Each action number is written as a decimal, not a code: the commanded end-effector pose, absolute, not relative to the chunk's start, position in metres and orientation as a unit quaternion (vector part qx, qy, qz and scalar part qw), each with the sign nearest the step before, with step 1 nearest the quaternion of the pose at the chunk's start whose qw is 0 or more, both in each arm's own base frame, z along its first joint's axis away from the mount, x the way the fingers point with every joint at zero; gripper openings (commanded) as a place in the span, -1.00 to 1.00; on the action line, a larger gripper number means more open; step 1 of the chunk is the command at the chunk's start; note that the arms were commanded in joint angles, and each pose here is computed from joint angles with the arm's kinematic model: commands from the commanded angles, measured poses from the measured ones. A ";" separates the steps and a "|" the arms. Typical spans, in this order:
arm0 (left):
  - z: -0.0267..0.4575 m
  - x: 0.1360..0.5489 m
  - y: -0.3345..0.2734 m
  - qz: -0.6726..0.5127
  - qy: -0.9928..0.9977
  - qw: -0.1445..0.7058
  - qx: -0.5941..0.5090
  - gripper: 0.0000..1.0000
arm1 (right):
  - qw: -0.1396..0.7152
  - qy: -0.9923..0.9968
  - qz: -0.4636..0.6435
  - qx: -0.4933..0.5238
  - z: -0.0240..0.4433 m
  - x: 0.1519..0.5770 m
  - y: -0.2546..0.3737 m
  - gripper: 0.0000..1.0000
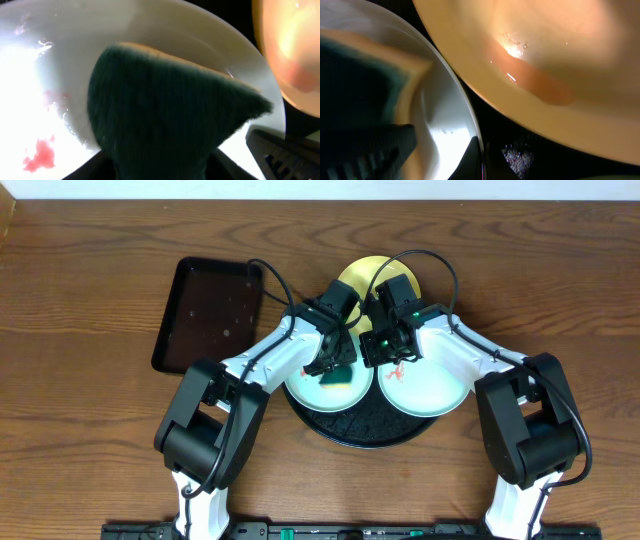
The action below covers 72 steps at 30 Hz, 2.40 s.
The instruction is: Clean dirty plates on tray and stack at the side
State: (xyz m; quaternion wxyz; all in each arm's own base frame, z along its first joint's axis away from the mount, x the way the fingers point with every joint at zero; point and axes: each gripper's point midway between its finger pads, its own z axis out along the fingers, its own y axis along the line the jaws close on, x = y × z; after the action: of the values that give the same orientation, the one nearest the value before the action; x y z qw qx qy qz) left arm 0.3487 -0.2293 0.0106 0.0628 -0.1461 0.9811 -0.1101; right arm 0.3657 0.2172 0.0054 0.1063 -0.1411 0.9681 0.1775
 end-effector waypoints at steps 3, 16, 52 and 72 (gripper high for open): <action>0.007 0.347 -0.223 -0.096 0.982 0.063 -0.148 0.35 | 0.086 0.973 0.166 -0.139 0.000 0.357 0.215 -0.98; 0.007 0.347 -0.223 -0.096 0.982 0.063 -0.148 0.56 | 0.057 0.976 0.156 -0.144 -0.003 0.343 0.209 -0.98; 0.047 0.337 -0.233 -0.113 0.987 0.089 -0.075 0.54 | 0.058 0.975 0.156 -0.147 -0.003 0.343 0.209 -0.98; 0.016 0.336 -0.222 -0.062 0.992 0.078 -0.077 -0.03 | 0.058 0.975 0.156 -0.147 -0.003 0.343 0.209 -0.98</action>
State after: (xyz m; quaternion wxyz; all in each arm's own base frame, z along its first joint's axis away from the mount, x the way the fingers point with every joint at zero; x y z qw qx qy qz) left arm 0.3369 -0.2293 0.0223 0.0781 -0.0775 0.9908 -0.0794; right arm 0.3516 0.2115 0.0038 0.0716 -0.1372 0.9734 0.1692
